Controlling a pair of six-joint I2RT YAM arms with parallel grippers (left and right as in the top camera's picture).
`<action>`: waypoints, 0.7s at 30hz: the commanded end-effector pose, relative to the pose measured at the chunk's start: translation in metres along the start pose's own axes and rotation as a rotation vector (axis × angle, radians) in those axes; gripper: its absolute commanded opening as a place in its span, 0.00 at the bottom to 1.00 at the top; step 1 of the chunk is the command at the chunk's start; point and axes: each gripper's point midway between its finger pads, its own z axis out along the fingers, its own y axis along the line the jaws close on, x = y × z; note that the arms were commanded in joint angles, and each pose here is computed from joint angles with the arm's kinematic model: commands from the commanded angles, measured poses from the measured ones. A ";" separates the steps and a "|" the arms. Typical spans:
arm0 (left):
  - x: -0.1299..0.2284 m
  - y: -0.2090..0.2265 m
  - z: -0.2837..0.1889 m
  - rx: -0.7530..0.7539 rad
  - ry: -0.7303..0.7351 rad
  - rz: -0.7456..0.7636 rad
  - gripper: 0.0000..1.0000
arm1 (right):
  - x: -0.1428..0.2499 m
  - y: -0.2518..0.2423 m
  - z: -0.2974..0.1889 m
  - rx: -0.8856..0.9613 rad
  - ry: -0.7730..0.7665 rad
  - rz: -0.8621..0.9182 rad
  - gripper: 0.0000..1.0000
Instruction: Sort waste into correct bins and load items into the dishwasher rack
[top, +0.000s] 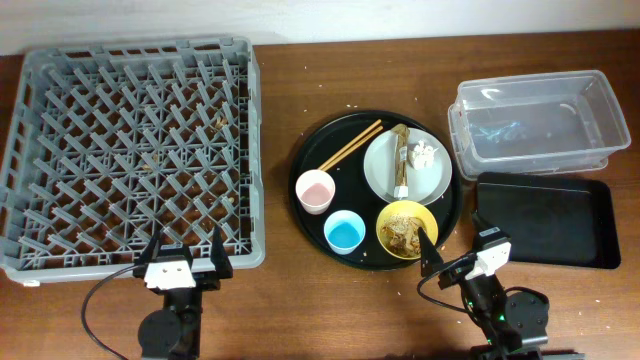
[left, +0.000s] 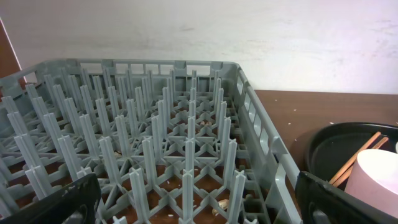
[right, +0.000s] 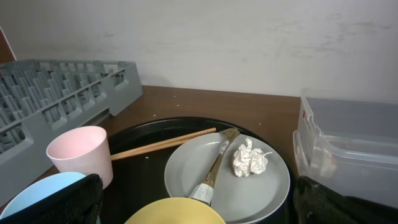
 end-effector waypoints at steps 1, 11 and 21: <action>0.001 0.001 0.000 -0.002 0.000 0.016 0.99 | 0.003 0.001 0.000 -0.007 0.007 -0.006 0.98; 0.002 -0.009 0.000 0.054 0.003 0.016 0.99 | 0.003 0.000 0.000 0.001 0.006 -0.013 0.98; -0.073 -0.028 -0.018 0.164 -0.080 0.009 0.99 | -0.071 0.030 -0.020 -0.133 -0.020 -0.022 0.98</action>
